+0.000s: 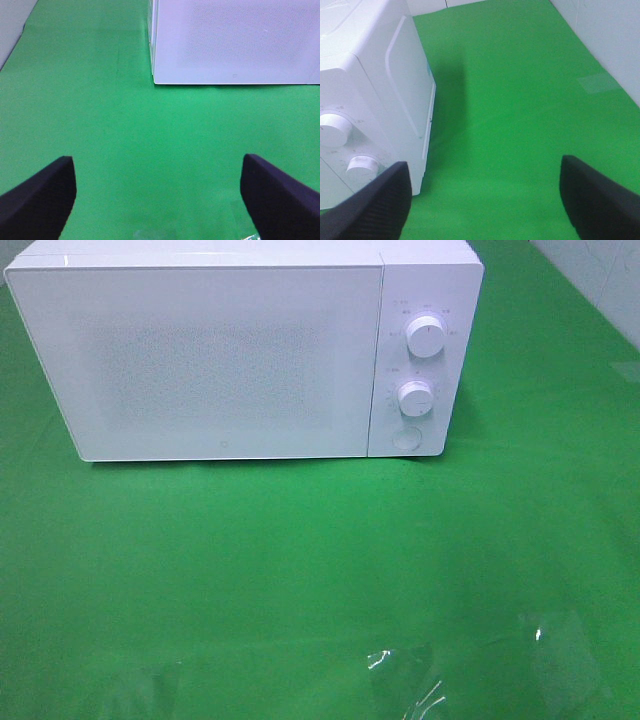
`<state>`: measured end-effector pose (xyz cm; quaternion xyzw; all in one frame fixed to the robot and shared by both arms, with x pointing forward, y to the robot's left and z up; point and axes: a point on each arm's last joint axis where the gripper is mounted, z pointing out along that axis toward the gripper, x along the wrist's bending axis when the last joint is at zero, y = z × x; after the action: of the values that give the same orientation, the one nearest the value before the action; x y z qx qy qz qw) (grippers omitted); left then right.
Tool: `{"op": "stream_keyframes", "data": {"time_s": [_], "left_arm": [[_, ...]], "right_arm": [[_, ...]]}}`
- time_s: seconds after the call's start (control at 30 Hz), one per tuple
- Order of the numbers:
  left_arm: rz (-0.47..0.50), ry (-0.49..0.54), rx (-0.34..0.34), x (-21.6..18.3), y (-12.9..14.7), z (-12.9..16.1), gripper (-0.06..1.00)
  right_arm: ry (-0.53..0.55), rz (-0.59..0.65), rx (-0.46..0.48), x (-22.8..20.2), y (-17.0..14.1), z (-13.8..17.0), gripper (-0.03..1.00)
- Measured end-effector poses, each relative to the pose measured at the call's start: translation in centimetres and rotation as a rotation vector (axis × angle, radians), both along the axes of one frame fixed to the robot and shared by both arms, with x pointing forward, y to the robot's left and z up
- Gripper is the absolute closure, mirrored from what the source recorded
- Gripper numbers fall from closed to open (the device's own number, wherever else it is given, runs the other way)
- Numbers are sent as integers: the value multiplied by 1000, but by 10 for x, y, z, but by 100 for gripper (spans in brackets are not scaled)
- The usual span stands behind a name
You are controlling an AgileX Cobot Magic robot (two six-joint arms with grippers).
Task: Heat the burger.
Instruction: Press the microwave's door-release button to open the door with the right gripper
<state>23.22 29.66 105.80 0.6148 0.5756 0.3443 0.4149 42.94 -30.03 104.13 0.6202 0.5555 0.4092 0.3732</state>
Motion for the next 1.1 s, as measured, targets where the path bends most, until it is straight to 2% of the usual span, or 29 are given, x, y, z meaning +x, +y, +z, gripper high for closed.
{"op": "stream_keyframes", "data": {"time_s": [0.07, 0.17, 0.47, 0.73, 0.87, 0.93, 1.1], "left_arm": [[0, 0, 0, 0, 0, 0, 13], [0, 0, 0, 0, 0, 0, 13], [0, 0, 0, 0, 0, 0, 13], [0, 0, 0, 0, 0, 0, 13], [0, 0, 0, 0, 0, 0, 13], [0, 0, 0, 0, 0, 0, 13], [0, 0, 0, 0, 0, 0, 13]], "right_arm": [[-49, 0, 0, 8, 0, -15, 20], [-58, 0, -1, 10, 0, -18, 20], [-141, 2, -27, 17, -1, -54, 20], [-151, -58, -26, 13, -4, -75, 20], [-140, -42, -50, 14, 4, -80, 20], [-128, -1, -93, 15, 20, -85, 20], [-138, 20, -113, 14, 34, -88, 20]]}}
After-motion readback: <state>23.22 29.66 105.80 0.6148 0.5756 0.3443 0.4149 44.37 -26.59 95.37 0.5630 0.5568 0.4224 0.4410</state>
